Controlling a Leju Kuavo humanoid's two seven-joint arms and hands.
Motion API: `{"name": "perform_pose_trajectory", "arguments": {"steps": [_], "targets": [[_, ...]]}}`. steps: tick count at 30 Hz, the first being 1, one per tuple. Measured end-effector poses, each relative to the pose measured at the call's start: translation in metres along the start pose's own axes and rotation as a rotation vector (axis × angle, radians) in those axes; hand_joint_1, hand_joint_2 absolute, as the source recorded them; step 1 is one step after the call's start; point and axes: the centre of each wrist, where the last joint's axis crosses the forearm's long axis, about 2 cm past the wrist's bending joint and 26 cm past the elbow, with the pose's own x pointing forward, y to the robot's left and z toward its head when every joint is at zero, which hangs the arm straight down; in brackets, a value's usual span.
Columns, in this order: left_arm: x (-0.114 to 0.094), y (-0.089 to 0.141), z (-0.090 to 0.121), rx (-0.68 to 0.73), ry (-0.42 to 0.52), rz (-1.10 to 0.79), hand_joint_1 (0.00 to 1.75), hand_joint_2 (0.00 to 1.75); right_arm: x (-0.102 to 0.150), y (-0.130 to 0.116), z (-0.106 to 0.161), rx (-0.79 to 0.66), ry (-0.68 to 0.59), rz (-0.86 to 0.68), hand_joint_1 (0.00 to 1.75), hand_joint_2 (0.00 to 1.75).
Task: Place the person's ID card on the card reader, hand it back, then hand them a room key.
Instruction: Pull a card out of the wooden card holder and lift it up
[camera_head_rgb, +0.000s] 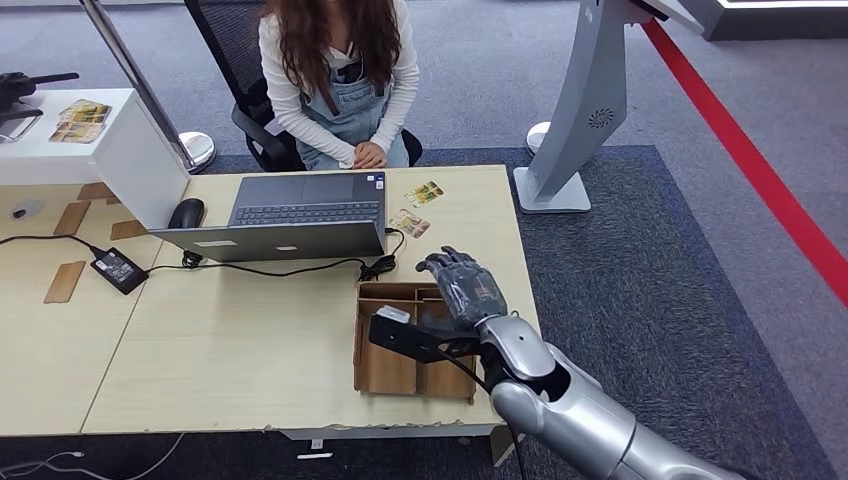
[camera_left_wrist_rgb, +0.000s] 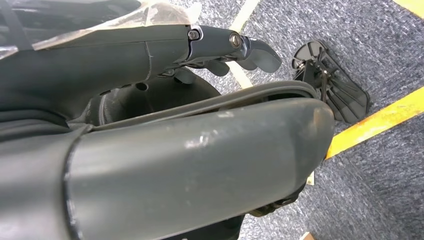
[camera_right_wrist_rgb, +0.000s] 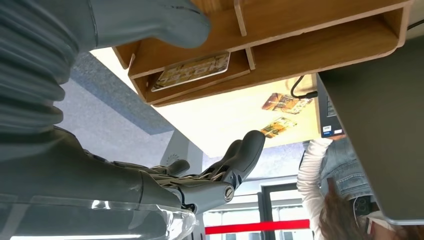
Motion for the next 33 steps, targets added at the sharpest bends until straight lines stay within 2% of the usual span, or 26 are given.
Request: {"name": "perform_pose_trajectory", "arguments": {"steps": [33], "targets": [[0.002, 0.002, 0.0, 0.0, 0.001, 0.002, 0.0, 0.0, -0.013, 0.003, -0.004, 0.021, 0.046, 0.068, 0.54, 1.75]]}}
